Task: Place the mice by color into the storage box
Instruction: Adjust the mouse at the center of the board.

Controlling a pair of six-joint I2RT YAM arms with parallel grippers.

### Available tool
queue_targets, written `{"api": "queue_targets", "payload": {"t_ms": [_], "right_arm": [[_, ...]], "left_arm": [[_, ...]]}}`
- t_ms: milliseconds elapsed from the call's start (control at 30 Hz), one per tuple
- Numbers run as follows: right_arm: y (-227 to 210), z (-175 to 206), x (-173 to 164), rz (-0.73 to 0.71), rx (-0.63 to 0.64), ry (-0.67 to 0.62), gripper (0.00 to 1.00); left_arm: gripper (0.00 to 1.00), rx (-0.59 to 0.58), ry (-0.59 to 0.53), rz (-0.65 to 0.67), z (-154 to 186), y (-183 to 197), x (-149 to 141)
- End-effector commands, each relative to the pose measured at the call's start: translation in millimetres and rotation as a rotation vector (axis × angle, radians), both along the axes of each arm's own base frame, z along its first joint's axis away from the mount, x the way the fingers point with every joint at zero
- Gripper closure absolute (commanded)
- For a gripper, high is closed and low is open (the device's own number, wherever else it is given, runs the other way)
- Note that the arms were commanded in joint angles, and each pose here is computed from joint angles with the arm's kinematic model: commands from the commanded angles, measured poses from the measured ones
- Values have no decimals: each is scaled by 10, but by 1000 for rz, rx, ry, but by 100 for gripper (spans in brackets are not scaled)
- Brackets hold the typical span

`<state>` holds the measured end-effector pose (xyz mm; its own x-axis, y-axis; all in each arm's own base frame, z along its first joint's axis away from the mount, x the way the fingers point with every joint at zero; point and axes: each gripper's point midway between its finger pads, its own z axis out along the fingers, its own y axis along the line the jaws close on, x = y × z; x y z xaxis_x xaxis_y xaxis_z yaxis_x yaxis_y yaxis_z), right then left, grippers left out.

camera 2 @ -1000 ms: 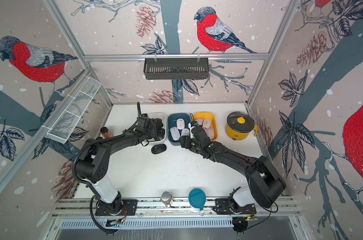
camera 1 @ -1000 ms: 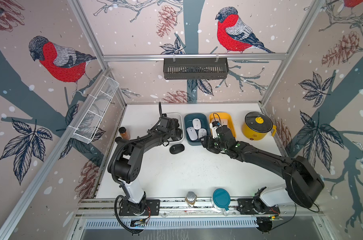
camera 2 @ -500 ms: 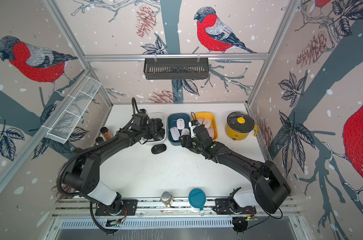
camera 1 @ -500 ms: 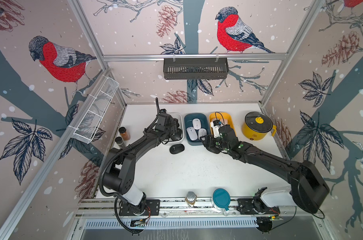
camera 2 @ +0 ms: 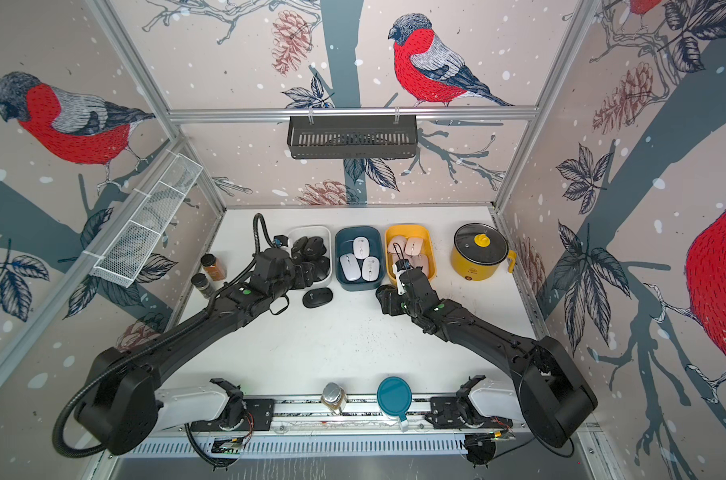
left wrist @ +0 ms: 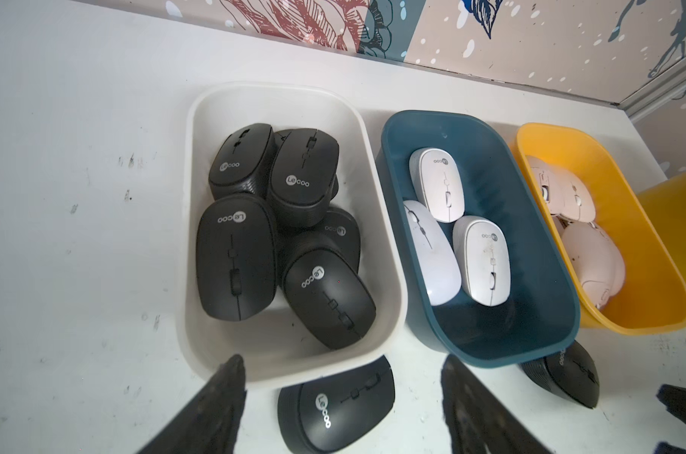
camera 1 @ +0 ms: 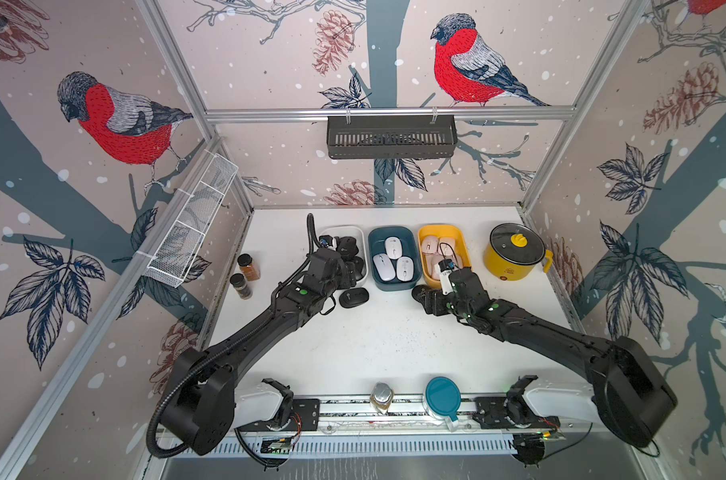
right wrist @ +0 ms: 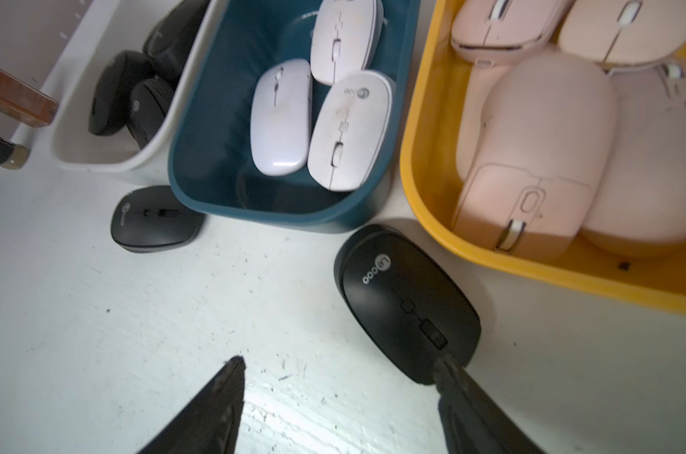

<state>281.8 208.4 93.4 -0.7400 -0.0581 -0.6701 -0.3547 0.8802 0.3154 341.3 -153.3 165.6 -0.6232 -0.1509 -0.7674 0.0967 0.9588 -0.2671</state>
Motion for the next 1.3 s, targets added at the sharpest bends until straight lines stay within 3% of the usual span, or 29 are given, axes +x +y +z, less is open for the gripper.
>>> {"api": "queue_targets", "payload": {"t_ms": [0,267,700,1267], "right_arm": [[-22,18,71,6,2,-49,23],[-153,-173,206,-36,-49,-90,21],[-63,-250,317,19,-78,-140,20],[151,-526,259,139,-103,-75,22]], "left_arm": [[22,-46,-3,0,13,15,-104],[22,-38,32,8,-103,60,-191],[22,-33,40,11,-155,58,-179],[22,-27,38,23,-129,98,-200]]}}
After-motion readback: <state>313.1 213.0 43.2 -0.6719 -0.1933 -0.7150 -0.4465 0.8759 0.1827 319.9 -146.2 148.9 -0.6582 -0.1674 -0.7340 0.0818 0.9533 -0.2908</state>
